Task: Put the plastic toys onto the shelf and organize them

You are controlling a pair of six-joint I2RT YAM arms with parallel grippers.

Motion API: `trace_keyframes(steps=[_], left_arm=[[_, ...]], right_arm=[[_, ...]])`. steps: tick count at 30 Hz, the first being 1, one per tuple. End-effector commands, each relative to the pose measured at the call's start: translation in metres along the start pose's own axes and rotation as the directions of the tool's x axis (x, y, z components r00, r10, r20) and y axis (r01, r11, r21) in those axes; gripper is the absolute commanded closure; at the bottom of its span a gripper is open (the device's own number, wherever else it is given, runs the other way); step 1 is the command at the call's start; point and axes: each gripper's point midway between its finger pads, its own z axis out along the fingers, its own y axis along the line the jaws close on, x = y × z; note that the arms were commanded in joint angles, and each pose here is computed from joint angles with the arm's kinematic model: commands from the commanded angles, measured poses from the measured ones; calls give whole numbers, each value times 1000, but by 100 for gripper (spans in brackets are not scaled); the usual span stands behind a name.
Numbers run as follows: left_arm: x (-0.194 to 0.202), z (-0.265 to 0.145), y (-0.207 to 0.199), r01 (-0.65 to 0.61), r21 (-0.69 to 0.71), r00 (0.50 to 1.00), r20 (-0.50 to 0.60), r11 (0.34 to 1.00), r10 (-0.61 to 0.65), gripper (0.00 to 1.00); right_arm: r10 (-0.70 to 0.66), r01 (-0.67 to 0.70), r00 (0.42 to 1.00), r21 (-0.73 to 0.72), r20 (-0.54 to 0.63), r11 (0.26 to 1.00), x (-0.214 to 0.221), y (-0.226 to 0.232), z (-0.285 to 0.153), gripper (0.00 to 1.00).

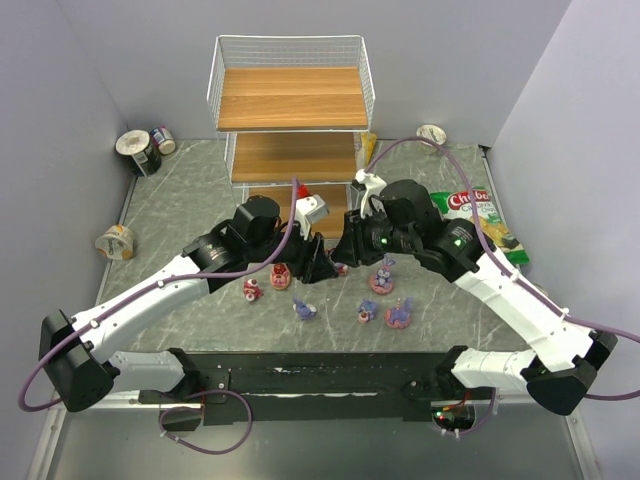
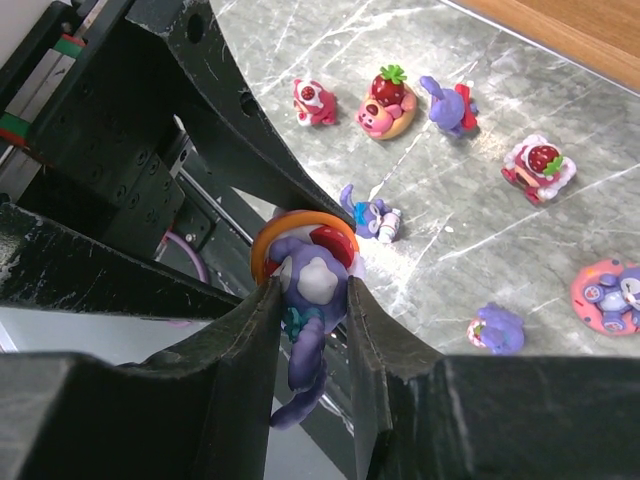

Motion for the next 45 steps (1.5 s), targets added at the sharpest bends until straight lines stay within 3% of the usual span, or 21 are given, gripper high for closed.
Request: trace_keyframes(steps=[1, 4, 7, 10, 15, 19, 22, 26, 34, 37, 38, 45], left_arm=[[-10, 2, 14, 6, -82, 1000, 22, 997, -5, 99], [-9, 1, 19, 22, -114, 999, 31, 993, -18, 99], [-13, -5, 24, 44, -156, 997, 67, 987, -33, 99], [-27, -14, 29, 54, -211, 992, 127, 976, -28, 99], [-73, -47, 30, 110, -280, 959, 282, 954, -28, 99], [-128, -91, 26, 198, -315, 879, 476, 928, -26, 99], [-168, -133, 31, 296, -375, 791, 612, 878, -5, 99], [-218, -191, 29, 433, -372, 633, 774, 821, 16, 99], [-269, -233, 38, 594, -289, 418, 908, 751, 19, 99], [-285, -238, 39, 605, -262, 374, 927, 752, 23, 99], [-283, -228, 50, 625, -283, 393, 919, 728, 19, 99], [-298, -221, 64, 661, -215, 334, 942, 719, -26, 99]], right_arm=[[-18, 26, 992, -58, 129, 998, -37, 22, -22, 64], [-13, 18, 985, -23, 172, 1000, -44, 18, -30, 35], [-8, 3, 971, 22, 241, 1000, -52, 11, -42, 21], [-3, -19, 945, 63, 328, 998, -65, 5, -59, 15], [31, -94, 890, 115, 454, 989, -81, -9, -87, 13], [62, -157, 876, 161, 478, 974, -78, -26, -94, 13], [94, -197, 879, 178, 467, 964, -72, -34, -91, 13], [115, -216, 882, 176, 456, 960, -66, -38, -87, 13], [126, -232, 880, 182, 459, 956, -58, -45, -87, 13], [130, -239, 879, 188, 459, 953, -55, -48, -88, 13], [131, -240, 878, 187, 461, 953, -54, -48, -88, 13], [145, -249, 881, 182, 450, 951, -45, -51, -84, 13]])
